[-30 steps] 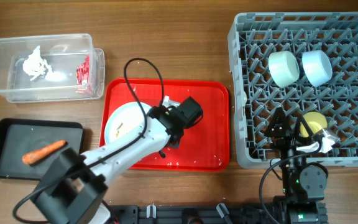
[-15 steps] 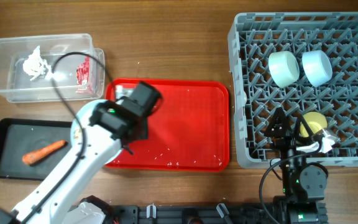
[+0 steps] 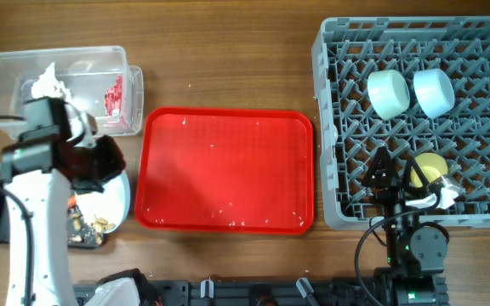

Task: Sort waste into correct bins and load items into the dishwasher rack
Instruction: 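Tilt the white plate over the black tray to dump the scraps, then swing the plate with the left gripper toward the dish rack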

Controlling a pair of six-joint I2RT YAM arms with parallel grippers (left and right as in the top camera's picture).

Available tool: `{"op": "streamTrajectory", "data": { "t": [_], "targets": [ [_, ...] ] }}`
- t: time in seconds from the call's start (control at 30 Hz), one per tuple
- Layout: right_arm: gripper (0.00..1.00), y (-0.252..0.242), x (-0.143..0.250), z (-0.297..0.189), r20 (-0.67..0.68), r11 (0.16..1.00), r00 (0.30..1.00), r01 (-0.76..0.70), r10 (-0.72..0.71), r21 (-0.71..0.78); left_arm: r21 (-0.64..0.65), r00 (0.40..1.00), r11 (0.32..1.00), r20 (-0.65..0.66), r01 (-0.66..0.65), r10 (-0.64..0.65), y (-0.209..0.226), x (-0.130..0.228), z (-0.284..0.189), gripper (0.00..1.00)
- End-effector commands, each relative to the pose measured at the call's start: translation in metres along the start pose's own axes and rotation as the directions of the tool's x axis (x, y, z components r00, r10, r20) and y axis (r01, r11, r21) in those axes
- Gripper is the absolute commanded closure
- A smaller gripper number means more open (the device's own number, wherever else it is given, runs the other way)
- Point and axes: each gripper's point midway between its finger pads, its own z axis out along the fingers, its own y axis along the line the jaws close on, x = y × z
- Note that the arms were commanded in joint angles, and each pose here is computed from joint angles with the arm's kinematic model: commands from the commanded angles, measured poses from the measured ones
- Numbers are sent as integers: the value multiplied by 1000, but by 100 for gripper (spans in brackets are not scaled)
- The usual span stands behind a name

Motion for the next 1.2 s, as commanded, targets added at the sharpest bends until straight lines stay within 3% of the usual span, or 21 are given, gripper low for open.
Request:
{"op": "streamTrajectory", "data": {
  "t": [0.0,0.17,0.43,0.57,0.7,0.83,1.03,1.1,1.17],
  "targets": [
    [0,1,-1,0,5,1000,1000,-11,11,-9,244,998,969,53,-31,19,-17,-11,-25,96],
    [0,1,-1,0,5,1000,1000,-12,12,-9,445,978,894,151,62,-143,-2,-20,-69,96],
    [0,1,-1,0,5,1000,1000,-12,12,-9,458,916,869,240,186,-323,37,-27,-94,96],
    [0,1,-1,0,5,1000,1000,-11,11,-9,532,891,824,254,197,-377,39,-30,-107,96],
    [0,1,-1,0,5,1000,1000,-11,11,-9,656,845,749,345,93,-408,41,-31,-138,96],
    [0,1,-1,0,5,1000,1000,-11,11,-9,696,807,716,456,-61,-375,36,-28,-161,96],
    [0,1,-1,0,5,1000,1000,-11,12,-9,698,815,713,450,-67,-365,32,-25,-159,96],
    [0,1,-1,0,5,1000,1000,-11,11,-9,709,865,694,422,-129,-271,6,-21,-151,96],
    [0,1,-1,0,5,1000,1000,-12,12,-9,718,919,649,389,-253,-71,-40,-9,-137,96]
  ]
}}
